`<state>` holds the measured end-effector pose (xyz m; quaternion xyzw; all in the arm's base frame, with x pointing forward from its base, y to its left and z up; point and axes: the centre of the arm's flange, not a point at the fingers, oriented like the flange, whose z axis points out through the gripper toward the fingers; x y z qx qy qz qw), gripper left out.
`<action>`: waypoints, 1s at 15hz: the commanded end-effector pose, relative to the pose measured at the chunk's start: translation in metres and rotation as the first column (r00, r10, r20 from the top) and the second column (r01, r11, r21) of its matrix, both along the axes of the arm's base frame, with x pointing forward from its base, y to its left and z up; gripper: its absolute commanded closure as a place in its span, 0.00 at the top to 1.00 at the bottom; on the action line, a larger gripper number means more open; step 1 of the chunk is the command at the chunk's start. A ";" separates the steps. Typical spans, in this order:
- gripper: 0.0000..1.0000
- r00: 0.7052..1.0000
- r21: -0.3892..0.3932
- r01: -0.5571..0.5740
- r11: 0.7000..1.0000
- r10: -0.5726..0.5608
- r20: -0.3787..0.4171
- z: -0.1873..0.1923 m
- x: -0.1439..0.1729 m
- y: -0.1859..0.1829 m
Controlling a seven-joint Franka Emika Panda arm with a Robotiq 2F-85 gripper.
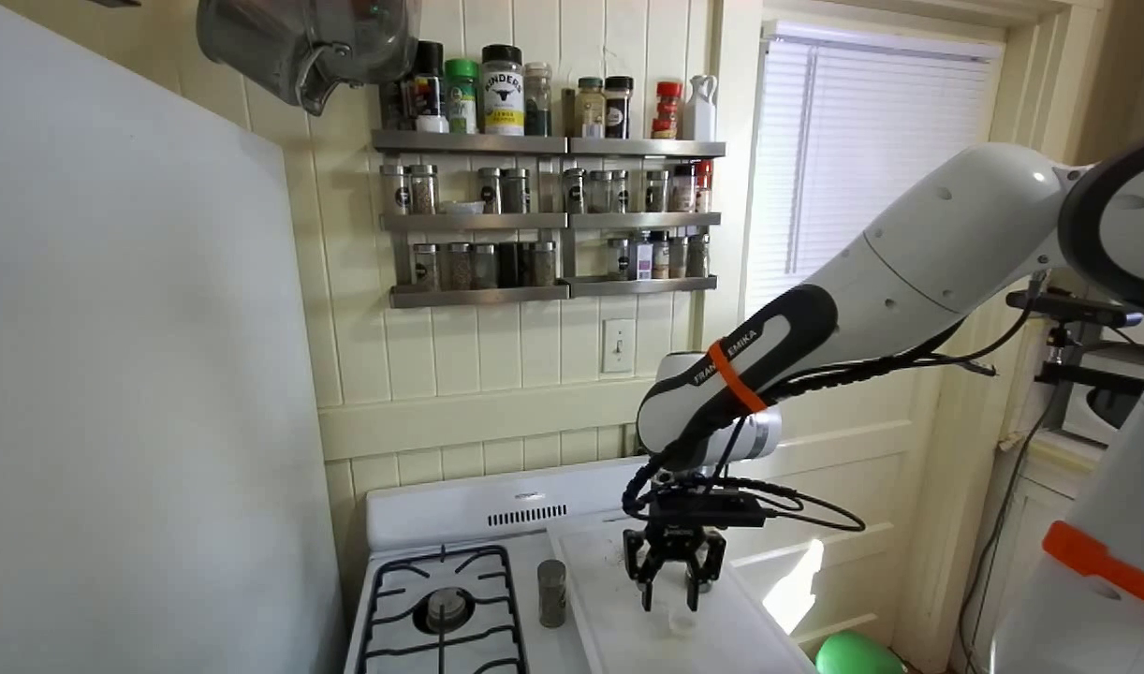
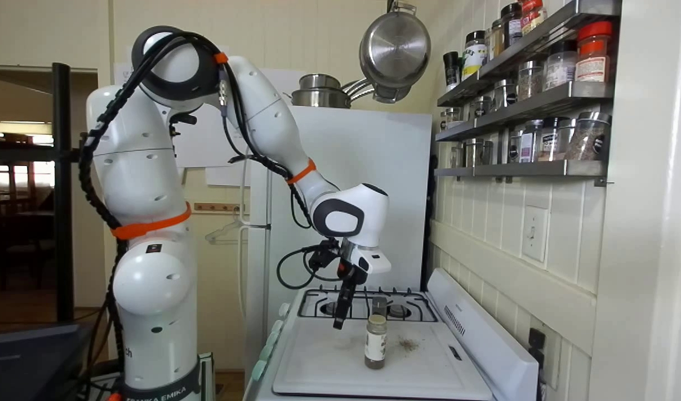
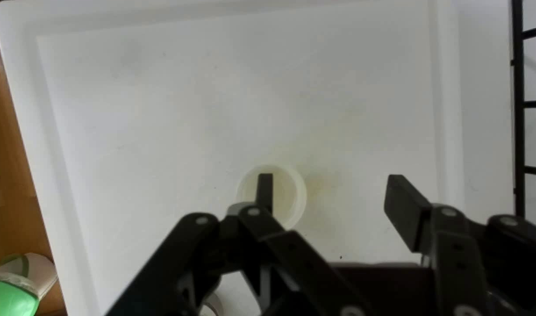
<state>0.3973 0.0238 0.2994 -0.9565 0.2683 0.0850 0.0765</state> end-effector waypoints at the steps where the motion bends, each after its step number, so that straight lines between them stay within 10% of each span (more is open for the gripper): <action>1: 0.68 1.000 -0.010 0.015 1.000 -0.015 -0.020 0.007 -0.013 -0.004; 15: 0.63 0.999 -0.055 0.037 0.998 -0.039 -0.035 0.009 -0.024 -0.016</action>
